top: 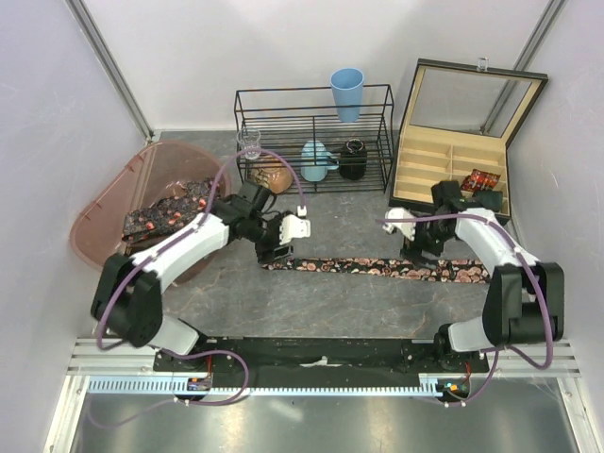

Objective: Roll the ties
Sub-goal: Flatten out the tie at the center of the board, then roll the tie at the center of the board.

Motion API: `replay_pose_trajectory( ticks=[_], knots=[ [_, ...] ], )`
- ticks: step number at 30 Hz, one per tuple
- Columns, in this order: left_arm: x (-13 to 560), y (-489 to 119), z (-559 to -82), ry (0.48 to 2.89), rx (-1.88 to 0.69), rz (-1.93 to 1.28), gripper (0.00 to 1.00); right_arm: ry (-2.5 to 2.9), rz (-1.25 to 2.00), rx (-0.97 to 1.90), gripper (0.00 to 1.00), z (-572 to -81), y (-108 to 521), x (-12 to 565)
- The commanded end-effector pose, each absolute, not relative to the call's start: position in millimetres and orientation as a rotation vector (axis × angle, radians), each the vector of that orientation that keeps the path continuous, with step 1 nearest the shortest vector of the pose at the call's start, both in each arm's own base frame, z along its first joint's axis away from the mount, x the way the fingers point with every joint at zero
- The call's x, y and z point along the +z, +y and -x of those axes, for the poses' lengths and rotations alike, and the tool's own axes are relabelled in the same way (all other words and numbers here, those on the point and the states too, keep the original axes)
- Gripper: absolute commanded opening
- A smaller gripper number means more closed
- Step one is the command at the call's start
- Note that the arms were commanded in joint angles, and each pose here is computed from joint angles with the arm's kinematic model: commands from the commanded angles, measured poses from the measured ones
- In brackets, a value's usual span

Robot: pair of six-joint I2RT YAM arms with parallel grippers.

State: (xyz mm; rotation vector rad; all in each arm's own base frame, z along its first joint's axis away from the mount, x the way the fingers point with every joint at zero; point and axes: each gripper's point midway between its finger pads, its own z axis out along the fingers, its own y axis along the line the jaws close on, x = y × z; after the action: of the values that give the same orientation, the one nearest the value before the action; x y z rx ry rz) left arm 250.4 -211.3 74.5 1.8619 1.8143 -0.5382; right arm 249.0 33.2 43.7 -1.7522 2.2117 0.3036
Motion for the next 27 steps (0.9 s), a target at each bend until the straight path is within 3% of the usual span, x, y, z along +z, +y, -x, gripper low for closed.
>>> replay_pose_trajectory(
  ticks=[1,5,6,9,11,15,18,27],
  knots=[
    [172.3,-242.0,-268.1,1.576,-0.576,-1.632,0.75,2.060,1.518,0.224,0.96,-291.7,53.7,127.6],
    [233.0,-245.2,-265.9,1.455,-0.559,-1.514,0.80,1.902,1.309,0.256,0.98,-321.3,79.1,196.5],
    [241.7,-247.6,-261.2,1.422,-0.578,-1.503,0.83,1.942,1.122,0.322,0.98,-325.4,86.6,212.2],
    [232.4,-253.8,-245.6,1.409,-0.630,-1.539,0.88,1.858,0.868,0.438,0.98,-352.5,106.2,241.7],
    [201.0,-252.3,-243.2,1.520,-0.645,-1.608,0.89,1.814,0.872,0.567,0.98,-352.3,125.3,246.7],
    [181.6,-236.8,-249.3,1.658,-0.732,-1.627,0.96,1.892,0.869,0.804,0.98,-348.4,160.5,223.5],
    [167.4,-225.3,-262.0,1.614,-0.625,-1.605,0.99,1.978,0.859,0.897,0.98,-339.5,189.2,197.3],
    [95.9,-191.2,-247.4,1.679,-0.536,-1.819,0.97,2.239,0.573,1.337,0.95,-297.5,274.8,129.0]
  ],
)
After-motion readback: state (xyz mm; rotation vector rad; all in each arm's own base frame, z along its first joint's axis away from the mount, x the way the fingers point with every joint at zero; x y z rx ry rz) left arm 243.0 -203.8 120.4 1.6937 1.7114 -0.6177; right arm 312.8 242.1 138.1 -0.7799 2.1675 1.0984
